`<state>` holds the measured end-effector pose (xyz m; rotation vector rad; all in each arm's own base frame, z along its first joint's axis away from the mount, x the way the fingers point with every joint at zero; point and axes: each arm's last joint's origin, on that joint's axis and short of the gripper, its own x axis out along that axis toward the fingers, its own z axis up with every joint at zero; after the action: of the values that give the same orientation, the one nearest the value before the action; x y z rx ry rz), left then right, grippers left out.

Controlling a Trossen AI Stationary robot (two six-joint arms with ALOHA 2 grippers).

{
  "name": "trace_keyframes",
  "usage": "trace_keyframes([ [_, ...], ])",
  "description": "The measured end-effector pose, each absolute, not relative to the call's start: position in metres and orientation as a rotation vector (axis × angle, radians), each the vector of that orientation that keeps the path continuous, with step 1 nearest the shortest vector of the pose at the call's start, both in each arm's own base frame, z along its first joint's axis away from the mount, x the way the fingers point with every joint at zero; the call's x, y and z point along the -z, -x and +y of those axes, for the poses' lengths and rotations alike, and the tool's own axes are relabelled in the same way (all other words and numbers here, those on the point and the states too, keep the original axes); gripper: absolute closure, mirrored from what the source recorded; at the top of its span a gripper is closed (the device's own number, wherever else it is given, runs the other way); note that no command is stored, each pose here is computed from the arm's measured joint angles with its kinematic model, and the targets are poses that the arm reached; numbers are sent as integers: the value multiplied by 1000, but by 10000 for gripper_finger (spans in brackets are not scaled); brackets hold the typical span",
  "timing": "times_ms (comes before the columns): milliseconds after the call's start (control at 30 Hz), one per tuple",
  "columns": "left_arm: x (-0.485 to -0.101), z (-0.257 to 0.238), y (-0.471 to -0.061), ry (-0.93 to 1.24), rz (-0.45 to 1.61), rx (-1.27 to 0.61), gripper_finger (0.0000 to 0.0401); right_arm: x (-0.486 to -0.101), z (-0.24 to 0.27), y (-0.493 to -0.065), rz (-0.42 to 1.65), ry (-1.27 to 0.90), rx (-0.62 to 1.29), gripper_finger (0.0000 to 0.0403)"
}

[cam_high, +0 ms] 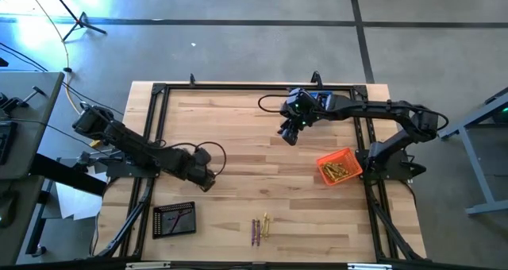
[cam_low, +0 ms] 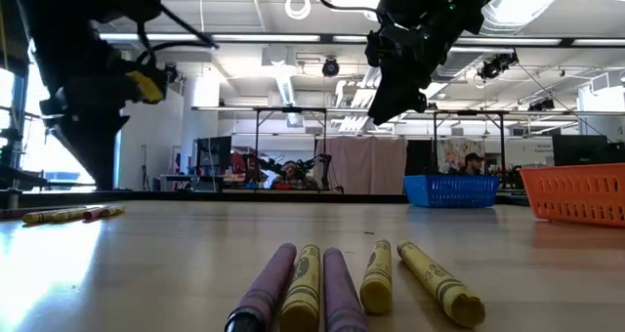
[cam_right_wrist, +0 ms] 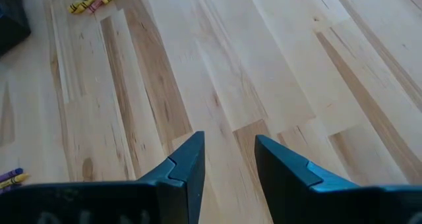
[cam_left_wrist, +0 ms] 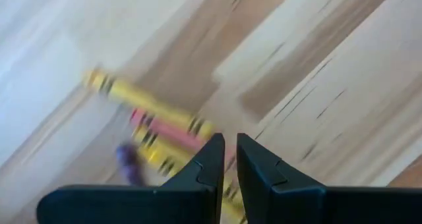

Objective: Sort crayons
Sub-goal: Put the violet crayon into the black basket

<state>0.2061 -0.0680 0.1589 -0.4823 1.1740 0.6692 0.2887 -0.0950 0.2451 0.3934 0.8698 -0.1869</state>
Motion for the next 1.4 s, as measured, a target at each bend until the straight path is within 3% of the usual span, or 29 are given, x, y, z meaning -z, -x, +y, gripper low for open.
trace_keyframes([
  [300, -160, -70, -203, 487, 1061, -796, 364, -245, -95, -289, 869, -394, 187, 284],
  [733, -153, -83, -174, 594, 1273, -908, 289, -245, -95, -289, 869, -393, 186, 284],
  [1267, -123, -75, -155, 604, 1284, -932, 286, -245, -95, -289, 869, -394, 187, 284],
  [1400, -123, -75, -154, 601, 1285, -933, 306, -245, -95, -289, 869, -394, 186, 284],
])
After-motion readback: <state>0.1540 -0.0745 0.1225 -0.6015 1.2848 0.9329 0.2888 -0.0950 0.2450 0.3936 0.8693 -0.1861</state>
